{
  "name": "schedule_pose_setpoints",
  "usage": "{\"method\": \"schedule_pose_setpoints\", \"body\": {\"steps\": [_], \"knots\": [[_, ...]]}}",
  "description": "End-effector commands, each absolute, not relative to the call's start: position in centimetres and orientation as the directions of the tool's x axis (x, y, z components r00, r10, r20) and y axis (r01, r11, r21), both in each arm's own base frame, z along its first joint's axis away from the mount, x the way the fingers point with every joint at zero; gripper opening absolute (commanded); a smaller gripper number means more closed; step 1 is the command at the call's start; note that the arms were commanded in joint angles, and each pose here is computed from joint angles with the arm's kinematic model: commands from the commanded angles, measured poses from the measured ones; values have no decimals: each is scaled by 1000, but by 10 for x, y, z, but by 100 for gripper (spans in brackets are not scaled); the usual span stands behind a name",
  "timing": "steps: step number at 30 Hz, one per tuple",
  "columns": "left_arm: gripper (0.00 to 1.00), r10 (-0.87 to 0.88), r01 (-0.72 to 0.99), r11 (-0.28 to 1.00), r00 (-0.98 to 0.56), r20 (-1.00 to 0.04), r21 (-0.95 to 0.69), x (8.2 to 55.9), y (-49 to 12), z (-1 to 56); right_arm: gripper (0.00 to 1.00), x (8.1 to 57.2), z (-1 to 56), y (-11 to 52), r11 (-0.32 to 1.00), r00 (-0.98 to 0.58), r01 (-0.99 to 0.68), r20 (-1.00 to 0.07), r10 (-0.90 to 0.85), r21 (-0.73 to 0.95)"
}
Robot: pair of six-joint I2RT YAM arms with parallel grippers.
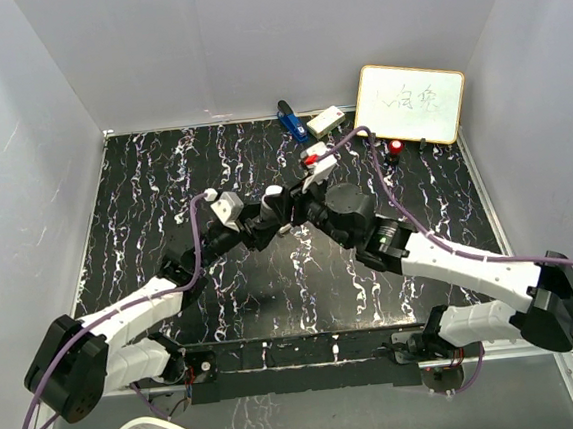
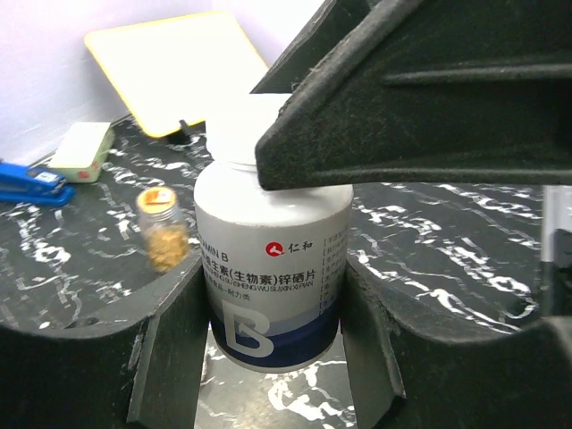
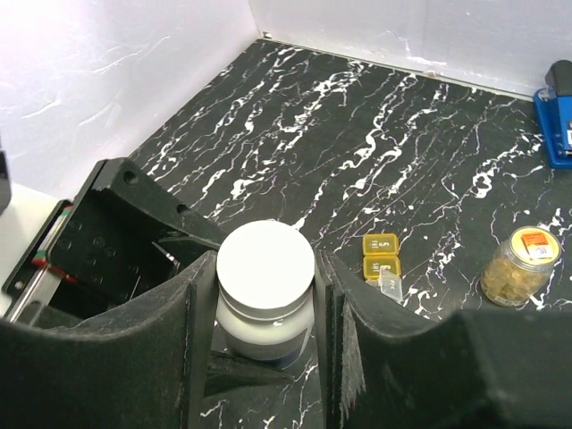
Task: Sort the pills into containers
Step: Unscrew the lid of the pill bottle.
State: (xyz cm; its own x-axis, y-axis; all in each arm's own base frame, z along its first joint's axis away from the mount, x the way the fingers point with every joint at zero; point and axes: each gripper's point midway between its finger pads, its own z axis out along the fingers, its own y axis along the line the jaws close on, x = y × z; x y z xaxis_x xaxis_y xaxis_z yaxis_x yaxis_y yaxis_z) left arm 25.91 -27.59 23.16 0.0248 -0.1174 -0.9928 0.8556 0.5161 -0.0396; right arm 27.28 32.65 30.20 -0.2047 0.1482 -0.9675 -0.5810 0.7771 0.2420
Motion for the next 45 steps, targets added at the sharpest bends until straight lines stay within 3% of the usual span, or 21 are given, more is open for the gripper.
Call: {"method": "schedule_pose_setpoints", "body": {"steps": [1,8,14,17,21,25,30,34,41,45], "knots": [[0,-241,969,246,73,-968,11,213,-299,281,17,241,345,337,630,-163,-730,-962,219,267],[0,-295,990,-116,45,-955,83,156,-307,304,16,209,371,329,471,-149,-848,-962,229,244],[0,-335,944,-305,20,-942,128,127,-298,325,16,184,378,329,285,-165,-932,-962,216,224],[0,-326,931,-334,33,-945,148,123,-298,329,16,171,372,335,164,-194,-960,-960,204,229],[0,-342,928,-327,60,-938,178,115,-293,334,17,164,373,338,96,-205,-969,-957,204,228],[0,-334,938,-306,57,-941,165,117,-292,332,19,166,380,333,121,-180,-970,-957,226,211],[0,-305,959,-248,59,-951,139,130,-297,325,55,168,386,323,176,-149,-966,-962,229,191],[0,-255,974,-187,75,-964,125,145,-301,316,70,171,393,312,236,-114,-956,-962,247,174],[0,-139,998,7,64,-988,63,183,-305,293,72,182,402,298,342,-63,-928,-966,249,148],[0,-83,976,219,42,-996,23,222,-301,283,71,198,399,290,436,-51,-887,-970,238,154]]}}
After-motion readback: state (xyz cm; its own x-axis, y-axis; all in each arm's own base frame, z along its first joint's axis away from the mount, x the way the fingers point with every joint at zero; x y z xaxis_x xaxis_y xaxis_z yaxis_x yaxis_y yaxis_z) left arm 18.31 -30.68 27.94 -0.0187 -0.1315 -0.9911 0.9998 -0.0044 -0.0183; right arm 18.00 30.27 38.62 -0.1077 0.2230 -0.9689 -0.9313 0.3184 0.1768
